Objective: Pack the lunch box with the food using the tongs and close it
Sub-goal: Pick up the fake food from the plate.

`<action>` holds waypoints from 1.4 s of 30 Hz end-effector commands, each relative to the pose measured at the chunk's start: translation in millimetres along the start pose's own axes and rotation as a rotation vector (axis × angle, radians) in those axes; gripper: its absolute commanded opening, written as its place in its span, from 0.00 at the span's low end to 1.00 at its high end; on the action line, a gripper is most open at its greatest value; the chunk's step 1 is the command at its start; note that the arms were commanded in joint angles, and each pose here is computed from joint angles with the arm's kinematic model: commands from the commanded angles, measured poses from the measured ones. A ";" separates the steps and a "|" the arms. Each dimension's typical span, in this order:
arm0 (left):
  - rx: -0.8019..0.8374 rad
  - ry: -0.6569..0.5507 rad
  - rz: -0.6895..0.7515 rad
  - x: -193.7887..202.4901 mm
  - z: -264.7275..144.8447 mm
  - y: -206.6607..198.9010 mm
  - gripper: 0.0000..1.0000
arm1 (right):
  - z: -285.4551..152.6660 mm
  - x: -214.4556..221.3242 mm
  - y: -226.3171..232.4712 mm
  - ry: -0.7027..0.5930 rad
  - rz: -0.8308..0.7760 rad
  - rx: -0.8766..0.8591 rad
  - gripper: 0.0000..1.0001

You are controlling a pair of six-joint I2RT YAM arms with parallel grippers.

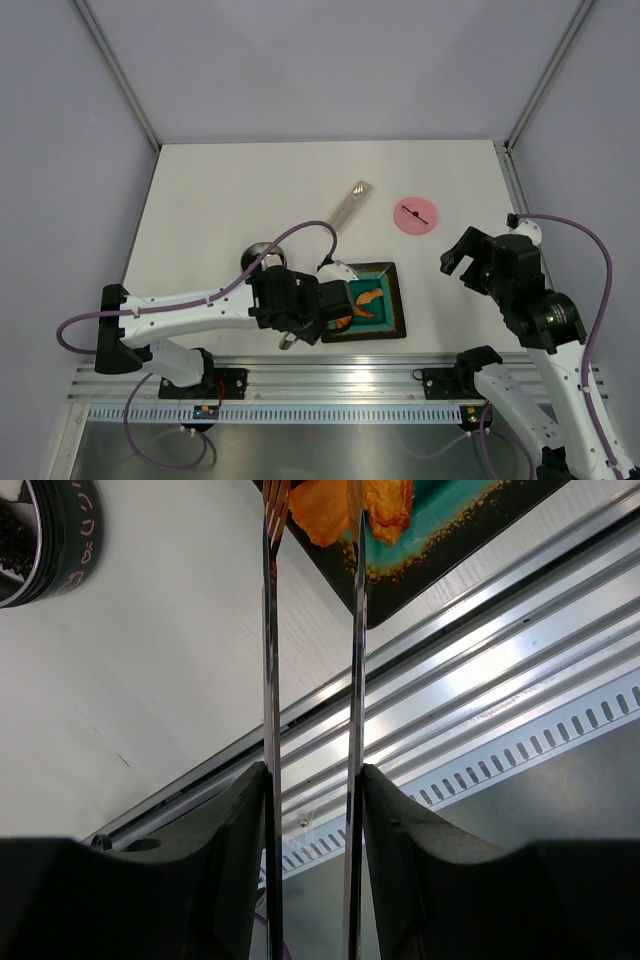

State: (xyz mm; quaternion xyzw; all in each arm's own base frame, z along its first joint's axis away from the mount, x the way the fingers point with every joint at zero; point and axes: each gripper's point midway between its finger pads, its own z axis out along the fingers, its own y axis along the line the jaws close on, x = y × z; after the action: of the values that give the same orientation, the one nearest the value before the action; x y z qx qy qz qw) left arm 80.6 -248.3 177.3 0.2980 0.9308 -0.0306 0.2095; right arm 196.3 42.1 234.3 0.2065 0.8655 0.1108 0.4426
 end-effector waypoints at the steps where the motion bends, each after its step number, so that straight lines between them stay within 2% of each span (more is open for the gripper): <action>1: 0.007 -0.014 -0.021 2.0 -4.3 2.6 0.43 | -1.8 -5.7 6.9 -0.020 0.014 -0.031 0.99; 12: 0.011 0.022 0.007 5.9 9.2 -6.6 0.45 | -2.8 -4.7 5.7 -0.022 0.019 -0.031 0.99; 26: 0.013 0.040 0.038 -3.4 26.7 -21.6 0.55 | -5.3 -5.3 3.7 -0.029 0.017 -0.027 1.00; 42: 0.006 0.056 0.016 -0.8 10.6 -16.2 0.54 | -3.8 -3.6 4.3 -0.023 0.018 -0.030 0.99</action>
State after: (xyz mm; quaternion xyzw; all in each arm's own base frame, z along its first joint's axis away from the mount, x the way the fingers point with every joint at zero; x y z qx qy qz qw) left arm 77.1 -258.2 145.4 0.3161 0.9331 0.0055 0.1711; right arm 194.0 41.6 237.4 0.2083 0.8611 0.1155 0.4492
